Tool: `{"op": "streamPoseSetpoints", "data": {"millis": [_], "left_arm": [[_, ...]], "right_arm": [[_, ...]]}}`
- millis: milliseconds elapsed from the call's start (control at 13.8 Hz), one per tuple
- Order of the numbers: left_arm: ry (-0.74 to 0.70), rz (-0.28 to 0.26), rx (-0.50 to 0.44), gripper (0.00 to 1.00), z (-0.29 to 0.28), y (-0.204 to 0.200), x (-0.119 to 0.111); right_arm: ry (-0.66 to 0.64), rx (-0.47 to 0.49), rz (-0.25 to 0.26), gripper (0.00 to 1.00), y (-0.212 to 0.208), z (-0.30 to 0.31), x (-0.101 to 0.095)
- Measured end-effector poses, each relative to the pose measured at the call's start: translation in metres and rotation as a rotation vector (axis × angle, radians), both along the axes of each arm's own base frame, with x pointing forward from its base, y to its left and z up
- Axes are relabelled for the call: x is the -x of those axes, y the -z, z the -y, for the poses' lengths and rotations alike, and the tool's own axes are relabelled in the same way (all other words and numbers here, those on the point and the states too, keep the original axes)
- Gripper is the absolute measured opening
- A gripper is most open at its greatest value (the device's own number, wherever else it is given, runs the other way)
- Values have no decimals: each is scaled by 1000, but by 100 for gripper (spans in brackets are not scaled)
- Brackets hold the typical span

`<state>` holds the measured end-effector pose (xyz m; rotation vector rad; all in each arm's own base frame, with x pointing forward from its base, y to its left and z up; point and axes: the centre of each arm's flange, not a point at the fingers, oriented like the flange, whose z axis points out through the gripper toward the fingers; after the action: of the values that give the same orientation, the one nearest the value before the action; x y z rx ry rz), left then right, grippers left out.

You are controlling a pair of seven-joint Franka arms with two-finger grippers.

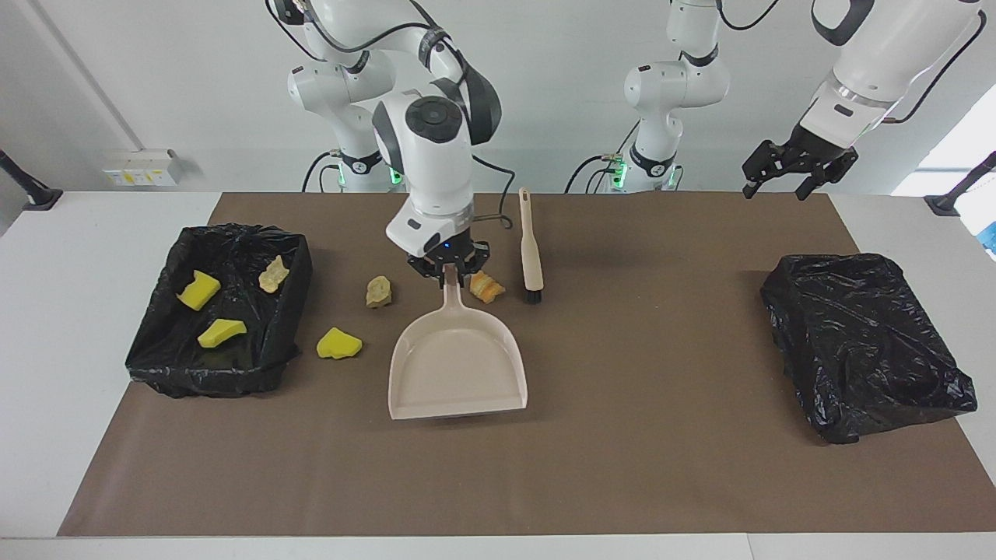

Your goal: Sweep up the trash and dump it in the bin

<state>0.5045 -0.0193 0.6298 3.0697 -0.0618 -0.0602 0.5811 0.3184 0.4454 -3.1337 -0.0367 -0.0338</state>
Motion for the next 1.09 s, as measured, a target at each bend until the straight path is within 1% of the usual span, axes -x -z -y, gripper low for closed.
{"op": "streamPoseSetpoints", "data": {"millis": [217, 434, 506, 651, 723, 868, 941, 1085], "left_arm": [[1, -4, 0, 100, 0, 4, -3], [-3, 25, 1, 100, -1, 3, -8], [-3, 31, 1, 100, -1, 3, -9], [-3, 47, 1, 100, 0, 3, -11], [-3, 58, 2, 100, 0, 3, -14], [-3, 80, 2, 100, 3, 9, -23], [0, 87, 3, 100, 6, 15, -29], [8, 101, 5, 100, 13, 27, -42]], "right_arm": [[71, -28, 25, 32, 34, -46, -11], [108, -43, 42, 33, 67, -81, -24], [109, -43, 45, 39, 71, -86, -26], [96, -35, 64, 58, 67, -90, -27], [89, -33, 67, 71, 63, -93, -25], [78, -20, 52, 96, 51, -97, -15], [79, -13, 39, 100, 40, -95, -9], [82, -20, 7, 100, 13, -91, 12]]}}
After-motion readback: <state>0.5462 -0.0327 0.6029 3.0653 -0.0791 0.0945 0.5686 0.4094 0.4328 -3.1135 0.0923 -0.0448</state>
